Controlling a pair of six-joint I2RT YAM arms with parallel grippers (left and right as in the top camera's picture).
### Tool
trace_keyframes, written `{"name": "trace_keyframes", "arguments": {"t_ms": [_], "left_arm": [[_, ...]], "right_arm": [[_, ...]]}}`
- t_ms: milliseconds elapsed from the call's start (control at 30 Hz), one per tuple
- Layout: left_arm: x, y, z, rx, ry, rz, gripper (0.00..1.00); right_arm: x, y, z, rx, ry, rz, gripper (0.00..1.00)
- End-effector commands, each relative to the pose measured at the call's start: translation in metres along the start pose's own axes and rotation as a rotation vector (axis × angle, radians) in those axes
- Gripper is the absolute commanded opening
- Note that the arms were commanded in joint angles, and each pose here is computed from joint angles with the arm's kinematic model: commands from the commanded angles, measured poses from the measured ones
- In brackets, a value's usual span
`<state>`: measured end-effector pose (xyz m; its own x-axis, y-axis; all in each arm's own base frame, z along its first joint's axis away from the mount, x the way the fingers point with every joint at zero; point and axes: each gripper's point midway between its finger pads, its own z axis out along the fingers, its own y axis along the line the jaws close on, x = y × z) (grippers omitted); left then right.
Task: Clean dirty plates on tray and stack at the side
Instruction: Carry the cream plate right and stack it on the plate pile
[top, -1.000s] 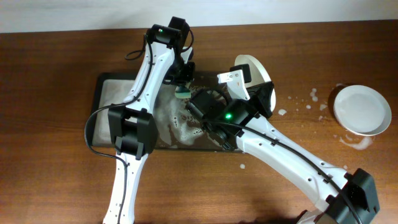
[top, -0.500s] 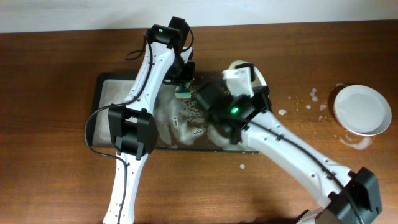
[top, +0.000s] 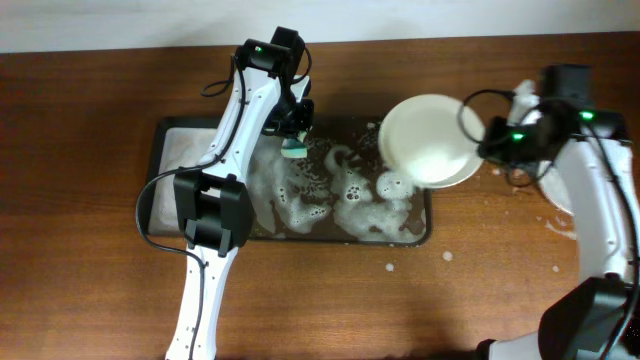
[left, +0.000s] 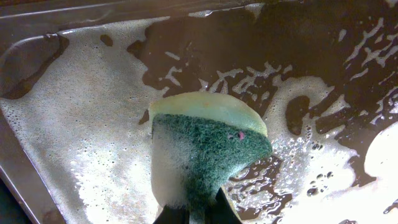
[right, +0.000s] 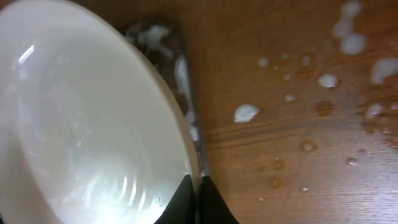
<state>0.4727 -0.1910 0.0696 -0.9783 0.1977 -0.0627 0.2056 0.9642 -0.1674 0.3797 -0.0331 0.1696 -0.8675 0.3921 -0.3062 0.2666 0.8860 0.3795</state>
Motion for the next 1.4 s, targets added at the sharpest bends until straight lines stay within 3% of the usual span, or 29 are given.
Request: {"name": "trace_keyframes", "arguments": {"t_ms": [0, 133, 300, 467, 600, 833, 900, 1100, 1367], "left_arm": [[-0.003, 0.0, -0.004, 0.014, -0.014, -0.013, 0.0], [-0.004, 0.0, -0.004, 0.015, -0.017, -0.012, 0.0], [-0.006, 0.0, -0.004, 0.016, -0.025, -0.011, 0.0], [-0.009, -0.001, -0.004, 0.018, -0.035, -0.008, 0.0], [-0.01, -0.001, -0.004, 0.019, -0.042, -0.007, 0.0], [-0.009, -0.002, -0.004, 0.018, -0.036, -0.006, 0.0], [-0.008, -0.002, -0.004, 0.018, -0.035, -0.006, 0.0], [-0.009, -0.002, -0.004, 0.018, -0.035, -0.006, 0.0], [-0.008, -0.002, -0.004, 0.018, -0.034, -0.006, 0.0]], "right_arm": [[-0.029, -0.033, -0.037, -0.072, -0.13, 0.091, 0.04], [-0.042, -0.12, -0.06, 0.002, -0.257, 0.34, 0.04], [-0.024, -0.231, -0.069, 0.18, -0.399, 0.645, 0.04], [-0.012, -0.281, -0.07, 0.366, -0.478, 0.687, 0.04], [-0.014, -0.296, -0.06, 0.395, -0.487, 0.726, 0.04], [0.01, -0.321, 0.001, 0.393, -0.33, 0.785, 0.06], [0.012, -0.323, 0.014, 0.391, -0.307, 0.785, 0.17], [0.012, -0.314, 0.032, 0.383, -0.26, 0.721, 0.36], [0.015, -0.274, 0.057, 0.426, -0.145, 0.573, 0.37]]}}
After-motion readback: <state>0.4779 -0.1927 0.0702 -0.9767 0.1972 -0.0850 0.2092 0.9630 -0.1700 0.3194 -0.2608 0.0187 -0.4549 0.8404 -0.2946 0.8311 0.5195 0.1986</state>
